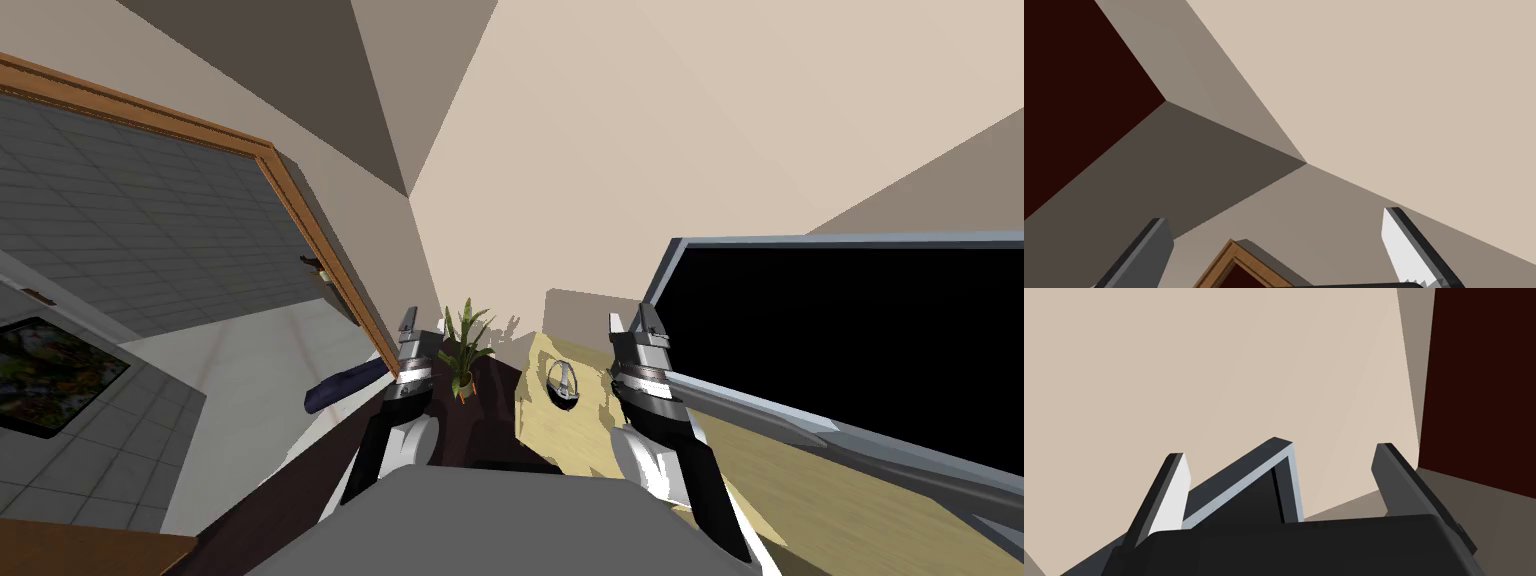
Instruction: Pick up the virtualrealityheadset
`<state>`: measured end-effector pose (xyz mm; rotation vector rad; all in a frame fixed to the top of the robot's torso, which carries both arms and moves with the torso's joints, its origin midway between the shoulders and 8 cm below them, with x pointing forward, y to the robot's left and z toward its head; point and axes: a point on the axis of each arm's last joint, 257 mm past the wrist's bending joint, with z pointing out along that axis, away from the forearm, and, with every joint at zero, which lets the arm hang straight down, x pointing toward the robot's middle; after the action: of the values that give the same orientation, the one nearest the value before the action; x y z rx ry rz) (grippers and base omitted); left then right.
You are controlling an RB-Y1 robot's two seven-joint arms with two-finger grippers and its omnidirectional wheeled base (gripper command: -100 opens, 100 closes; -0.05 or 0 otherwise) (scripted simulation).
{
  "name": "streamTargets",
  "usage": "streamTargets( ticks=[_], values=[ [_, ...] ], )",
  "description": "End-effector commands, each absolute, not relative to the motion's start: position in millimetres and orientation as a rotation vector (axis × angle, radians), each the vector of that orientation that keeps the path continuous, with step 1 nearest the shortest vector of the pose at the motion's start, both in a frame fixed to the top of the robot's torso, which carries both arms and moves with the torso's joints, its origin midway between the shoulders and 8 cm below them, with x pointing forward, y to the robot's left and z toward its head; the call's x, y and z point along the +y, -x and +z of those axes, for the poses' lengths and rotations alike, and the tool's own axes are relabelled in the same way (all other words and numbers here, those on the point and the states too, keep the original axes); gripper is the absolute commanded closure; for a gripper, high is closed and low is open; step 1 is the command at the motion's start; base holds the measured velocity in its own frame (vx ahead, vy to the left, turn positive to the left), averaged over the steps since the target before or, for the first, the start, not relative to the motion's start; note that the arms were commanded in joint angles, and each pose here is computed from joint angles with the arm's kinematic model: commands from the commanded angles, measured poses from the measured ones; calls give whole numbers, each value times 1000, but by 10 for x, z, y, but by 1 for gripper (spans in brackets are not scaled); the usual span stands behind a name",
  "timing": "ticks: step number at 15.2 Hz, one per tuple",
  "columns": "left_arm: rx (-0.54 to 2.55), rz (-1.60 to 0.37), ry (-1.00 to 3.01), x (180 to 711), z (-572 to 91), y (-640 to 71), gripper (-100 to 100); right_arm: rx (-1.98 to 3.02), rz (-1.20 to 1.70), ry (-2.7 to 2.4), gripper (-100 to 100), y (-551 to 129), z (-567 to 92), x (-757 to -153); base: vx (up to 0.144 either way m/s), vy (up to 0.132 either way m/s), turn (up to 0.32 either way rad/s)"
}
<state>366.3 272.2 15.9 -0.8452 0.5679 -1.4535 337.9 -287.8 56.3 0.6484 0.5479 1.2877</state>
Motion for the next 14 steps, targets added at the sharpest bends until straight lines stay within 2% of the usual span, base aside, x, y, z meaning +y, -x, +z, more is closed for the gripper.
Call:
streamTargets(
  ticks=[1, 14],
  values=[
    [568, -1454, 845, 2722, 159, -3663, 0, 581, 1303, -645, -100, -3430, 525, -2845, 2, 4, -13],
    [568, -1454, 845, 2722, 159, -3663, 0, 821, 1473, -863, -100, -4089, -154, -2799, 14, 26, -33]
  ],
)
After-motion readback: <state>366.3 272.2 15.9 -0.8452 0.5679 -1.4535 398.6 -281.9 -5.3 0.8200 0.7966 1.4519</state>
